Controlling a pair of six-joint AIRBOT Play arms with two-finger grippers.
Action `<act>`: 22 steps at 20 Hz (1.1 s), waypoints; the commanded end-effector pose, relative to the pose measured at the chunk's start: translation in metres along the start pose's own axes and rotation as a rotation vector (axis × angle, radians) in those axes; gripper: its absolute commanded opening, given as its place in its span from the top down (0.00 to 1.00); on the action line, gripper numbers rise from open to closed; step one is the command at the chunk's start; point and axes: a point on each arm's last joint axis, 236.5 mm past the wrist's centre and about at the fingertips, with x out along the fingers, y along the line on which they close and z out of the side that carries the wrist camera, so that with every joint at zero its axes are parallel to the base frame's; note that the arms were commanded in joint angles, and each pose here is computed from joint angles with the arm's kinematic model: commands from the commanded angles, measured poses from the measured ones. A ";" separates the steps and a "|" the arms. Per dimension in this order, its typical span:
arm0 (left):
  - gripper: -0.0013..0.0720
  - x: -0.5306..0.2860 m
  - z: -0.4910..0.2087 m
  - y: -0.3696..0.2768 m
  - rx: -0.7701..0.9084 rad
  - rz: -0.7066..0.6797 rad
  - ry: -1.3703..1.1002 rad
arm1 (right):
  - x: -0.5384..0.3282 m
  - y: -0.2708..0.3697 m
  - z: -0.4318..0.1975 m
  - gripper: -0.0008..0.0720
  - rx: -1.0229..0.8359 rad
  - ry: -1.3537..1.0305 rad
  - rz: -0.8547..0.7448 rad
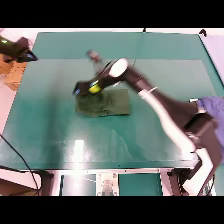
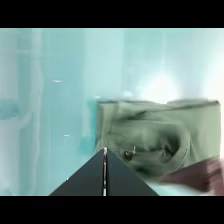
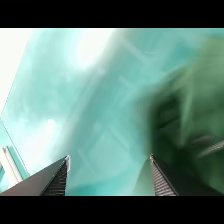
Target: Fold the shirts.
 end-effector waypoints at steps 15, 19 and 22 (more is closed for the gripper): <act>0.95 -0.021 0.004 0.008 -0.062 -0.068 -0.040 | -0.184 -0.248 -0.057 0.22 0.574 0.087 -0.206; 0.95 -0.021 0.005 0.008 -0.080 -0.068 -0.045 | -0.137 -0.254 -0.099 0.22 0.647 0.099 -0.156; 0.95 -0.021 0.005 0.008 -0.080 -0.068 -0.044 | -0.108 -0.247 -0.110 0.22 0.636 0.136 -0.141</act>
